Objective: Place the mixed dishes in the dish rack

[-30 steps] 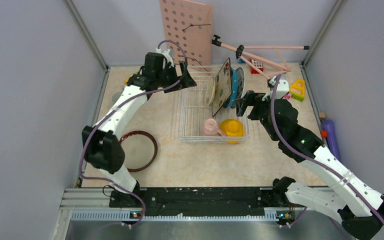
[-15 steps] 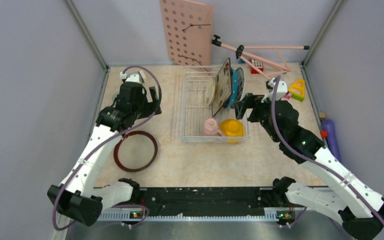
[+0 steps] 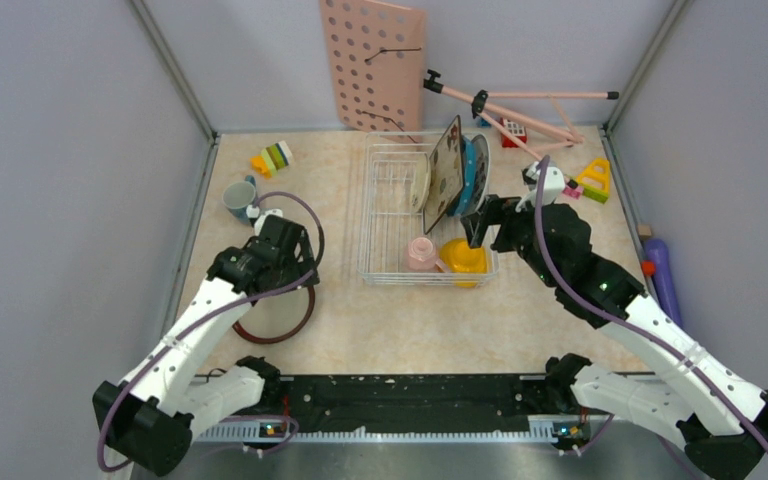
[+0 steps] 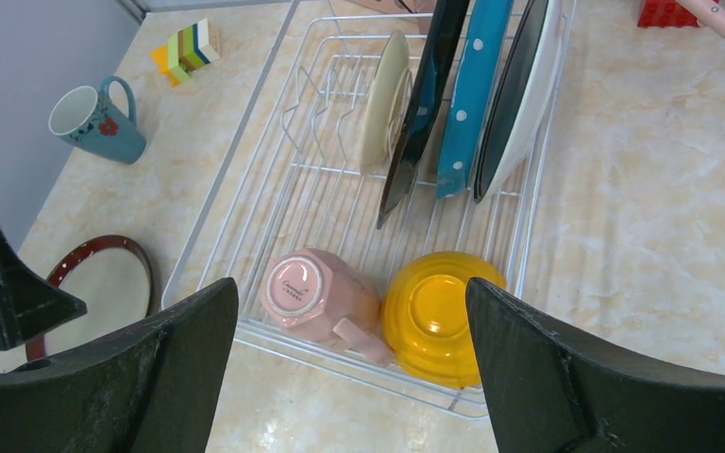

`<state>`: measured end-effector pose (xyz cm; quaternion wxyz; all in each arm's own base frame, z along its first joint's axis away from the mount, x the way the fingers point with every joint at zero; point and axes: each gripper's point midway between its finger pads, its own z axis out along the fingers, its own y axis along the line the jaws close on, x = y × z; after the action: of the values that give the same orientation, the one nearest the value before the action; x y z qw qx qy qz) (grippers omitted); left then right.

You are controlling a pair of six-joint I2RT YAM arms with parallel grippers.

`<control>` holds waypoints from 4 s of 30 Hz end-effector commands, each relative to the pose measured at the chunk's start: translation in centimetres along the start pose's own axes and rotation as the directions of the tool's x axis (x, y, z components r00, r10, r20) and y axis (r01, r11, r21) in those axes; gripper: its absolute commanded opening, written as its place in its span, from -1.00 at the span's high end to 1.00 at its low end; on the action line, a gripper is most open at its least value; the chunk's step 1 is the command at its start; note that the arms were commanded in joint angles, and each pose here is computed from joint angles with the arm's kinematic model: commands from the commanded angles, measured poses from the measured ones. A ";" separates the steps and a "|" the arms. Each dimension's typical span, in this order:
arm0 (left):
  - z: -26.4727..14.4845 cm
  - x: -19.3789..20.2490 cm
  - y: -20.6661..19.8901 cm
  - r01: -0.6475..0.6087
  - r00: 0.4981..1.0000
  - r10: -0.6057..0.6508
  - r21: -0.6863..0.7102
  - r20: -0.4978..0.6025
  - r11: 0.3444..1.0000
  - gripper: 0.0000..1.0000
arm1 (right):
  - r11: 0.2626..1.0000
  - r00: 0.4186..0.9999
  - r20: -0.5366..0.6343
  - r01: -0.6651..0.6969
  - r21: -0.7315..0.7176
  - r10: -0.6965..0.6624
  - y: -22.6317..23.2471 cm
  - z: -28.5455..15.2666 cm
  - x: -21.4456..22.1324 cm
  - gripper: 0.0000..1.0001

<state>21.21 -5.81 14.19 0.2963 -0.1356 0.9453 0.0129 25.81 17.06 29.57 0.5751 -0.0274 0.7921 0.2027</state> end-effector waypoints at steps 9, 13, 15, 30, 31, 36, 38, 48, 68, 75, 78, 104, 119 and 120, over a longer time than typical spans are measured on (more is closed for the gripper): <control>4.1 2.9 -0.4 -0.004 0.998 -0.005 -0.150 -0.058 0.989 -0.88 | 0.999 0.999 0.024 -0.036 -0.016 0.036 0.1 -0.6 -0.5 -0.77; 5.1 3.8 -0.3 -0.020 0.996 0.003 -0.190 -0.088 0.982 -0.88 | 0.999 0.999 0.028 -0.038 -0.015 0.039 0.0 -0.8 -0.5 -0.78; 5.6 4.3 -0.4 -0.027 0.994 0.007 -0.192 -0.106 0.981 -0.84 | 0.999 0.999 0.031 -0.040 -0.017 0.040 0.0 -0.8 -0.6 -0.78; 8.7 6.9 -0.9 -0.213 0.958 0.140 -0.292 -0.250 0.932 -0.79 | 0.998 0.997 0.056 -0.049 -0.027 0.051 0.0 -1.7 -1.4 -0.78; 9.0 7.1 -0.8 -0.223 0.955 0.144 -0.304 -0.260 0.926 -0.81 | 0.998 0.997 0.056 -0.049 -0.025 0.050 -0.1 -1.8 -1.4 -0.78; 10.1 7.6 -0.5 -0.250 0.945 0.149 -0.348 -0.292 0.904 -0.82 | 0.998 0.996 0.071 -0.049 -0.027 0.051 -0.1 -2.2 -2.0 -0.77; 9.9 7.0 0.4 -0.233 0.956 0.128 -0.420 -0.263 0.877 -0.86 | 0.998 0.996 0.076 -0.050 -0.029 0.052 -0.1 -2.4 -2.1 -0.78; 10.6 7.2 1.8 -0.145 0.975 0.047 -0.458 -0.219 0.877 -0.29 | 0.998 0.995 0.088 -0.050 -0.033 0.053 -0.1 -2.6 -2.4 -0.78; 6.7 1.7 -2.5 0.029 0.995 -0.048 -0.208 -0.085 0.978 1.00 | 0.996 0.993 0.091 -0.069 -0.059 0.075 0.4 -2.9 -2.9 -0.77; 1.4 -2.4 -5.4 0.129 0.992 -0.129 0.030 0.010 0.991 1.00 | 0.994 0.994 0.071 -0.075 -0.076 0.081 0.9 -2.6 -2.5 -0.77; -1.0 -5.1 -6.4 0.158 0.982 -0.168 0.119 0.084 0.980 1.00 | 0.994 0.995 0.059 -0.075 -0.082 0.079 1.1 -2.4 -2.3 -0.77; -21.2 -23.0 -15.7 -0.106 0.878 -0.340 0.829 0.337 0.548 1.00 | 0.993 0.995 0.056 -0.074 -0.087 0.079 1.2 -3.2 -3.0 -0.77; -22.6 -25.3 -23.4 -0.220 0.933 -0.264 0.968 0.244 0.118 1.00 | 0.994 0.995 0.048 -0.084 -0.075 0.088 0.8 -3.3 -2.4 -0.77; -22.5 -25.4 -23.8 -0.214 0.939 -0.256 0.972 0.231 0.093 1.00 | 0.994 0.995 0.048 -0.084 -0.076 0.088 0.8 -3.3 -2.4 -0.77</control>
<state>36.38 -23.09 37.93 0.3883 -0.0218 0.7671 -0.5102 23.55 16.58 30.59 0.5655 -0.0230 0.7885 0.2409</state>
